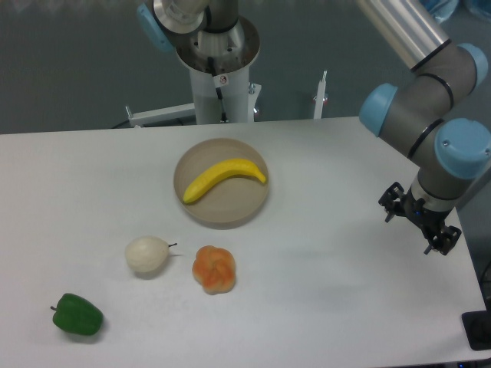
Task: Pick up the banana from the plate
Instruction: 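Move the open gripper over the yellow banana on the plate, then lower the gripper onto the banana's middle and close it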
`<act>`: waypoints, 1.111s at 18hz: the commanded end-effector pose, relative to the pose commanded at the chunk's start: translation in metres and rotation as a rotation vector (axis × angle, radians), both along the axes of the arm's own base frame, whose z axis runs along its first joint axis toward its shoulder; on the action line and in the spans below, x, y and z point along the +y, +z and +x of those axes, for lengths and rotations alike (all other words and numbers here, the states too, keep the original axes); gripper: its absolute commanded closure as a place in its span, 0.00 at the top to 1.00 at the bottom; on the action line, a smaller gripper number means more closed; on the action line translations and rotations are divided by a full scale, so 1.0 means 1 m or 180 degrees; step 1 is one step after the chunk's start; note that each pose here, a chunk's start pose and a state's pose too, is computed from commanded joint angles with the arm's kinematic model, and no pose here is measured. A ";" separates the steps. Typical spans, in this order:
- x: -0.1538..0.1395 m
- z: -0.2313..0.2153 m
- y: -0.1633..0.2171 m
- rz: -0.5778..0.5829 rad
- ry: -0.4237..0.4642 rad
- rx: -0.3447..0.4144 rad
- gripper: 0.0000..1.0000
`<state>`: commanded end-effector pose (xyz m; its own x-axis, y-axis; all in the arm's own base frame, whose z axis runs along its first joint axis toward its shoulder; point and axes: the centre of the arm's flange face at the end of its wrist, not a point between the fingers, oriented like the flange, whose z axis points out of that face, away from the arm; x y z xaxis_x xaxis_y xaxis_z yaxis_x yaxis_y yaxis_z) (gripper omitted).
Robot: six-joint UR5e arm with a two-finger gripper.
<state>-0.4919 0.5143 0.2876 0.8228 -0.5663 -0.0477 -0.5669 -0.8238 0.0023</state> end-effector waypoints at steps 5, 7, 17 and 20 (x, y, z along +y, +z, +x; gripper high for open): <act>-0.050 0.095 -0.001 -0.0025 -0.0069 -0.0300 1.00; -0.063 0.155 -0.002 -0.0020 -0.0172 -0.0293 1.00; -0.053 0.331 -0.026 0.0120 0.0143 -0.0203 1.00; -0.048 0.340 -0.049 0.0033 0.0375 -0.0242 1.00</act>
<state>-0.1521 0.4668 0.2382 0.8850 -0.4654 0.0119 -0.4645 -0.8844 -0.0458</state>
